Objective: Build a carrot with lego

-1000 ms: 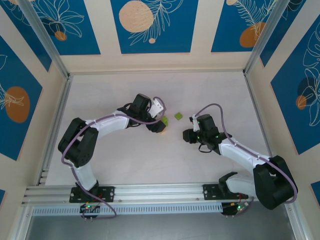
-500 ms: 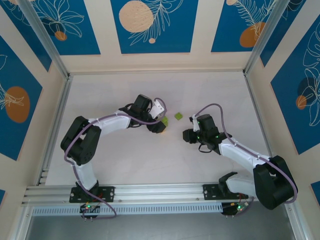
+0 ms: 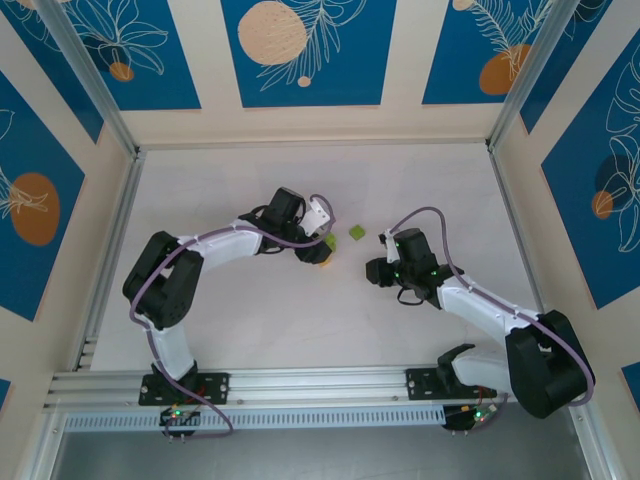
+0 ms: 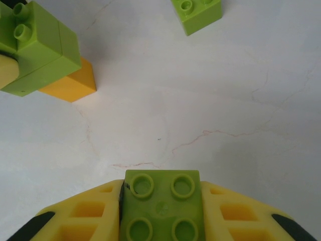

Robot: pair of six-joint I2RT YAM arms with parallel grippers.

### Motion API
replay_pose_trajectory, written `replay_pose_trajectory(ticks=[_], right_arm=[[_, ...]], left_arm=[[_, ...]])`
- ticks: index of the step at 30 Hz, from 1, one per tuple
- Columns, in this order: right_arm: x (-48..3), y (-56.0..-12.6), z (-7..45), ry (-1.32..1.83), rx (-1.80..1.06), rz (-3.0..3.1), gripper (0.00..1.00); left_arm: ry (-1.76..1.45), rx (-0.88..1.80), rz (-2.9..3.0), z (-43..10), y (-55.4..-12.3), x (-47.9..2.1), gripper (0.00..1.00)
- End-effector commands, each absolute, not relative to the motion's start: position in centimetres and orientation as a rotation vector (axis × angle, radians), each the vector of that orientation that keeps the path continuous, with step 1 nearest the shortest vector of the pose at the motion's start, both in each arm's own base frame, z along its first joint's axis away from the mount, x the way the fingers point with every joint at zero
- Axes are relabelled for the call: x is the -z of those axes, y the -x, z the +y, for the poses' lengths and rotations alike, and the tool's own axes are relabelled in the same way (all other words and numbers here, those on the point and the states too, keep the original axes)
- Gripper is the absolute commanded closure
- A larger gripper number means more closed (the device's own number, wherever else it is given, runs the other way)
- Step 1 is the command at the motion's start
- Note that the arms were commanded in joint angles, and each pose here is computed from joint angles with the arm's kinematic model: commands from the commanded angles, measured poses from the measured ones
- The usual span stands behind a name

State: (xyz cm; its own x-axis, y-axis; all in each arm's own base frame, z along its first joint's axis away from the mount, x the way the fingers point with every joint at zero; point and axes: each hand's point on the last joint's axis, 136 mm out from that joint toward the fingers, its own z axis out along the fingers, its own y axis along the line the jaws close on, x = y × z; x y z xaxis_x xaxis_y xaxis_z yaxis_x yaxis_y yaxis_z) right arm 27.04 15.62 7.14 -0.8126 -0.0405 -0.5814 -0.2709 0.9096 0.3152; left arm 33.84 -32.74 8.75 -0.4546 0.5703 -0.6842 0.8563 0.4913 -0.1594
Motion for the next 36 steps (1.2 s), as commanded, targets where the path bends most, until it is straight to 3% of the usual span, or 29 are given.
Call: replay_pose_trajectory(ticks=[1, 6, 7, 14, 23, 27, 36], right_arm=[[-8.3, -27.7, 16.2, 0.233, -0.555, 2.452, 0.70], [-8.3, -27.7, 16.3, 0.236, -0.557, 2.450, 0.70], [-8.3, -27.7, 16.3, 0.236, -0.557, 2.451, 0.70], [-8.3, -27.7, 16.2, 0.235, -0.556, 2.449, 0.70], [-8.3, -27.7, 16.2, 0.234, -0.557, 2.449, 0.71], [-8.6, -27.8, 16.5, 0.249, -0.568, 2.443, 0.71], [-13.2, -29.2, 18.6, 0.468, -0.677, 2.324, 0.74]], left_arm=[[-1.210, 0.721, 2.165, -33.9, -33.0, -9.0, 0.39], [-1.217, 0.723, 2.184, -33.8, -32.5, -8.2, 0.40], [-1.220, 0.725, 2.186, -33.7, -32.4, -8.1, 0.45], [-1.223, 0.718, 2.197, -33.7, -32.3, -7.7, 0.50], [-1.243, 0.735, 2.197, -33.8, -32.0, -8.0, 0.70], [-1.254, 0.767, 2.206, -33.6, -31.1, -8.0, 0.78], [-1.356, 0.979, 2.217, -32.7, -26.0, -10.4, 0.86]])
